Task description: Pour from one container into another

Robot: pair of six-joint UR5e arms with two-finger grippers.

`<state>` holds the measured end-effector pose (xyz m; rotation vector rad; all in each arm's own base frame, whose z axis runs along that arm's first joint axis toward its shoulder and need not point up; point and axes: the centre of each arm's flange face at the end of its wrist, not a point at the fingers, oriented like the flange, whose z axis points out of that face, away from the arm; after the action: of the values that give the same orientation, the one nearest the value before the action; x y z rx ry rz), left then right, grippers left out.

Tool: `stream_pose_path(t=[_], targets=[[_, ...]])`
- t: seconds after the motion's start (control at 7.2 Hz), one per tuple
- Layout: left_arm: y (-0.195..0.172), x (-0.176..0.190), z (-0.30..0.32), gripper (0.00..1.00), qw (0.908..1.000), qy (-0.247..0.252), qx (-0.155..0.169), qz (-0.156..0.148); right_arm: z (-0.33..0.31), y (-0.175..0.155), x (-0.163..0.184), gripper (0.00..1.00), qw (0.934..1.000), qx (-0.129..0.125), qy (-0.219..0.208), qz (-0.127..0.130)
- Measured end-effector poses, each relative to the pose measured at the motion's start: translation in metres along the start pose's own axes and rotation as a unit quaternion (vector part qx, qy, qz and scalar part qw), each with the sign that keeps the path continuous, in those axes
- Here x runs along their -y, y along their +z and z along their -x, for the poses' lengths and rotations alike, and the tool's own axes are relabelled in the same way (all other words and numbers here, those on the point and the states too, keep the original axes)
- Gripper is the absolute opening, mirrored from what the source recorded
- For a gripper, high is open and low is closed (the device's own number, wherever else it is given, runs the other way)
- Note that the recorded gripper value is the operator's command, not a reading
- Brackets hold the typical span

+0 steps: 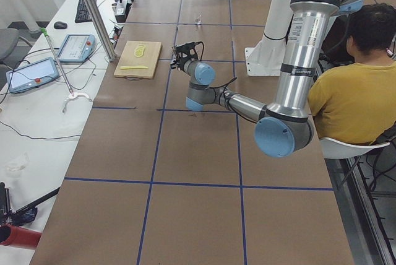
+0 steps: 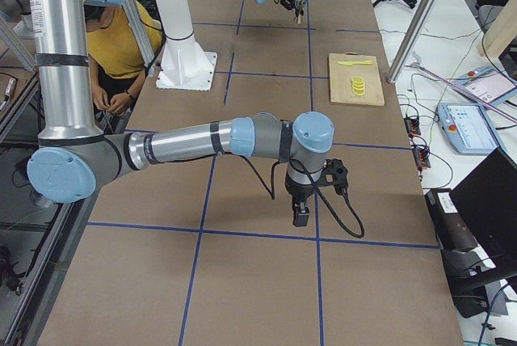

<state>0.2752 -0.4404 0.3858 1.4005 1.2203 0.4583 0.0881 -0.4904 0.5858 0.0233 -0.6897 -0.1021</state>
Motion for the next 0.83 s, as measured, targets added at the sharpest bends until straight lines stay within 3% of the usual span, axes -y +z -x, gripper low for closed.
stream_pose_path(t=[0.28, 0.56, 0.83], targets=[[-0.053, -0.006, 0.012, 0.00, 0.9922, -0.089, 0.078, -0.040, -0.001, 0.001, -0.002, 1.00, 1.0000, 0.000, 0.001, 0.001], [-0.082, -0.014, 0.027, 0.00, 0.9647, -0.176, 0.174, -0.089, -0.001, 0.002, -0.003, 1.00, 1.0000, 0.000, 0.002, 0.002], [-0.092, -0.030, 0.035, 0.00, 0.9365, -0.206, 0.265, -0.101, -0.002, 0.003, -0.004, 1.00, 1.0000, 0.000, 0.002, 0.002]])
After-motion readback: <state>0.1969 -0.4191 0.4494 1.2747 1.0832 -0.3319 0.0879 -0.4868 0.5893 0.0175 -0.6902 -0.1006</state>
